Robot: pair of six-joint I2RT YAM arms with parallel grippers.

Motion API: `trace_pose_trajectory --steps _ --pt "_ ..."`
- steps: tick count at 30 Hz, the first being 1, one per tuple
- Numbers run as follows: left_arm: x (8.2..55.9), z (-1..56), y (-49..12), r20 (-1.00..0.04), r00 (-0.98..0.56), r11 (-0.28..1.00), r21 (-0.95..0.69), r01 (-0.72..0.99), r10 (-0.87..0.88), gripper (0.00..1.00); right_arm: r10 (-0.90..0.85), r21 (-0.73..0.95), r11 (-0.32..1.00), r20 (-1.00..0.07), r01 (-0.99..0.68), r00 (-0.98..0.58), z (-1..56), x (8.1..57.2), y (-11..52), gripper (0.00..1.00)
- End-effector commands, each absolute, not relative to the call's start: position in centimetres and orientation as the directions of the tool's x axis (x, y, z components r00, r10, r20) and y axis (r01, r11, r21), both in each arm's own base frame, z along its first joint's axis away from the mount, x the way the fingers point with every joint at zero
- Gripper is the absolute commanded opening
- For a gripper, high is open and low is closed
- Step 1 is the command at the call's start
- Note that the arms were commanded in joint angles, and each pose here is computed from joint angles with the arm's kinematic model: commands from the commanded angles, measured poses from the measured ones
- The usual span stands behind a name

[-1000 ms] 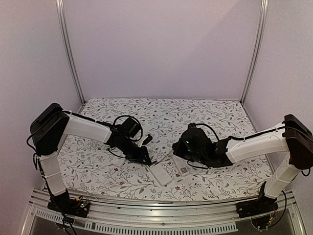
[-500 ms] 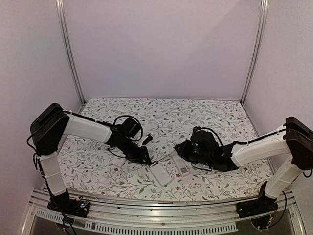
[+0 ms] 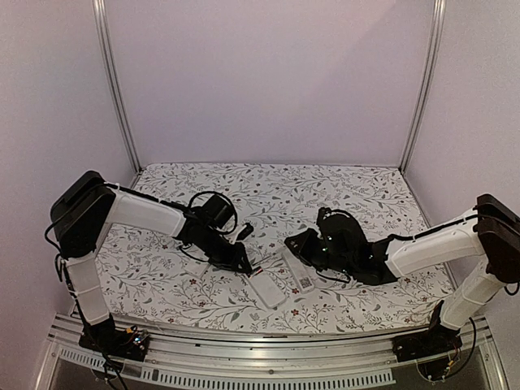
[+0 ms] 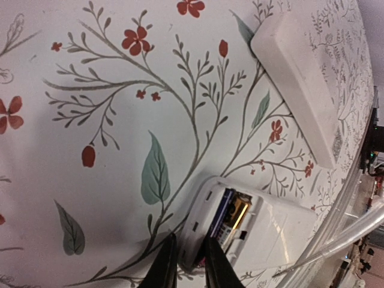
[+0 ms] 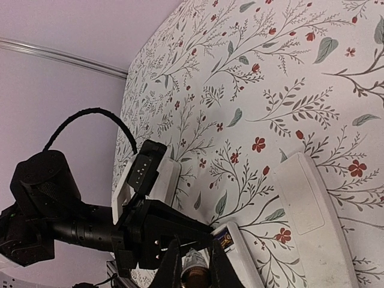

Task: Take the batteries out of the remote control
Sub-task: Remove the battery from the remote control without the battery cover.

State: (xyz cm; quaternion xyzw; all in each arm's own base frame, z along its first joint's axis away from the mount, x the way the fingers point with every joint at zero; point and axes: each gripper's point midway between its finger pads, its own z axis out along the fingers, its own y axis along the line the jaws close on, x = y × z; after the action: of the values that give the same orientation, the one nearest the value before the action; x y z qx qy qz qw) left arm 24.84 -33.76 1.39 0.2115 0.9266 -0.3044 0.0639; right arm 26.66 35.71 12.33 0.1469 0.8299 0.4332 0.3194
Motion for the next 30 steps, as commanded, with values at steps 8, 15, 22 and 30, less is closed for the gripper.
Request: trace_pose_trajectory --steps 8,15,22,30 --pt "24.6 0.0 -33.2 -0.218 -0.907 0.752 -0.507 0.421 0.361 0.16 0.534 0.712 0.7 -0.475 0.051 -0.7 11.2 26.5 31.8 0.0" --pt "24.6 -0.1 -33.2 -0.217 -0.907 0.752 -0.507 0.42 0.361 0.16 0.52 0.701 0.711 -0.472 0.054 -0.712 10.4 26.5 32.3 0.0" --pt "24.7 -0.1 -33.2 -0.216 -0.908 0.752 -0.509 0.419 0.36 0.16 0.497 0.7 0.714 -0.477 0.029 -0.725 10.3 26.5 33.1 0.0" --pt "24.7 0.0 -33.2 -0.217 -0.907 0.751 -0.51 0.42 0.36 0.16 0.482 0.712 0.702 -0.483 -0.007 -0.731 10.8 26.7 34.1 0.0"
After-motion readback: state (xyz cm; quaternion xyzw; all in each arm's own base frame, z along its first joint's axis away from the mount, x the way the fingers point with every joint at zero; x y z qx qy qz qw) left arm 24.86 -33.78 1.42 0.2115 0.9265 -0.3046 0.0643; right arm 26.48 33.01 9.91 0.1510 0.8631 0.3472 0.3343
